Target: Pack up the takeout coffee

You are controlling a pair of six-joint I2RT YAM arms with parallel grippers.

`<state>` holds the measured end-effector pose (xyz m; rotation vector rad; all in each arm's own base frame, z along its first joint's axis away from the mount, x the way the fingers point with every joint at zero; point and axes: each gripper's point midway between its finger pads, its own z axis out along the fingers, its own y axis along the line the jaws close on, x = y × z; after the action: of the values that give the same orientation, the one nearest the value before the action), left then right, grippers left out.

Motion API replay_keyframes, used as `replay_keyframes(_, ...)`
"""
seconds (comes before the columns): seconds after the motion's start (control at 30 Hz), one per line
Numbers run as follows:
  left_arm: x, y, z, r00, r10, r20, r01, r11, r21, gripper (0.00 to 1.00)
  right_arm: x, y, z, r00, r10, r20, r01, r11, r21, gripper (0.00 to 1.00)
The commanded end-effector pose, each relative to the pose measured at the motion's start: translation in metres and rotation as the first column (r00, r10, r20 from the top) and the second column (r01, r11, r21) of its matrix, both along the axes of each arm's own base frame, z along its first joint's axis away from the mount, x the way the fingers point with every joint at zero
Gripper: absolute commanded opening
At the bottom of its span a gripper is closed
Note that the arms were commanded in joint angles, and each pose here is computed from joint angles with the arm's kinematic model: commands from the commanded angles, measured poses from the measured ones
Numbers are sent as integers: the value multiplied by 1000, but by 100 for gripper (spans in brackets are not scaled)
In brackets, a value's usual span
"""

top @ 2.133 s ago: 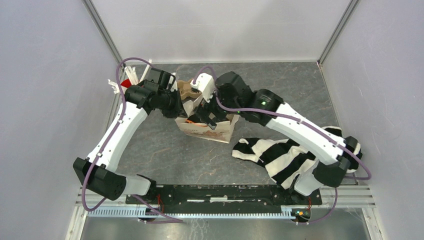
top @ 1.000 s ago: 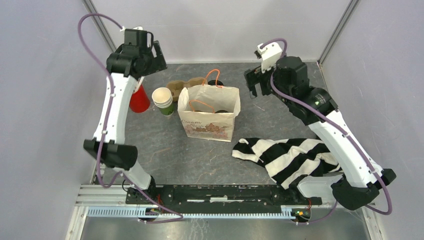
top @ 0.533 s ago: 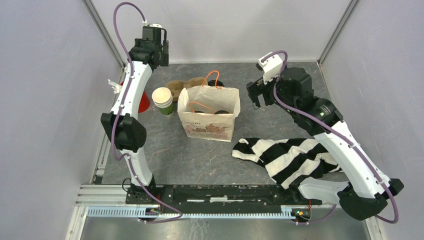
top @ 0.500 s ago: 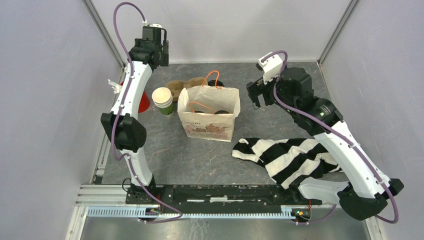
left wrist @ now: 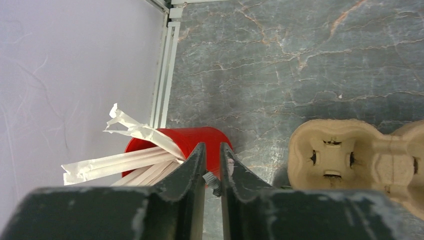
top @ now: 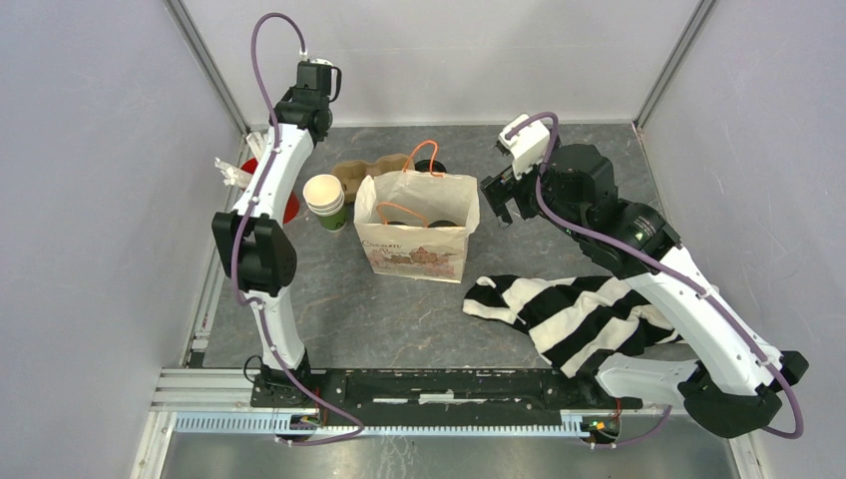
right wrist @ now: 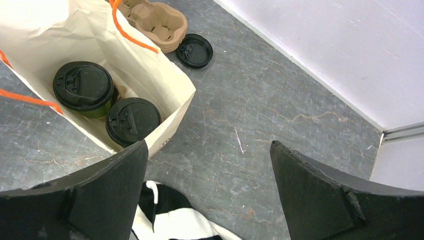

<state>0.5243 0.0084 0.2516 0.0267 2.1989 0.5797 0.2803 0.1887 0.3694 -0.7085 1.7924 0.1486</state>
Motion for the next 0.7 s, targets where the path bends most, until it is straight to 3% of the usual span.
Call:
replay_keyframes(0.0, 2, 10, 32, 995, 43, 88, -47, 998, 42, 17, -3, -7, 14, 998, -20, 51, 18, 999, 29, 98)
replay_keyframes(0.1, -11, 13, 64, 984, 83, 159, -90, 995, 35, 11, -4, -5, 19, 997, -17, 70, 15, 1000, 21, 98)
replay_keyframes(0.27, -37, -2, 128, 954, 93, 285, -95, 995, -8, 10, -10, 2, 30, 994, -2, 105, 2, 1000, 2, 98)
replay_keyframes(0.47, -80, -25, 211, 884, 77, 460, -12, 990, -141, 5, -11, 4, 23, 996, 6, 88, -6, 1000, 3, 98)
replay_keyframes(0.57, -109, -43, 239, 850, 26, 526, 134, 955, -264, 3, -11, 3, 26, 996, -1, 94, 1, 1000, 8, 98)
replay_keyframes(0.67, -142, -79, 256, 802, -111, 587, 377, 856, -354, 3, -8, 1, 32, 994, -25, 105, 24, 1000, 9, 98)
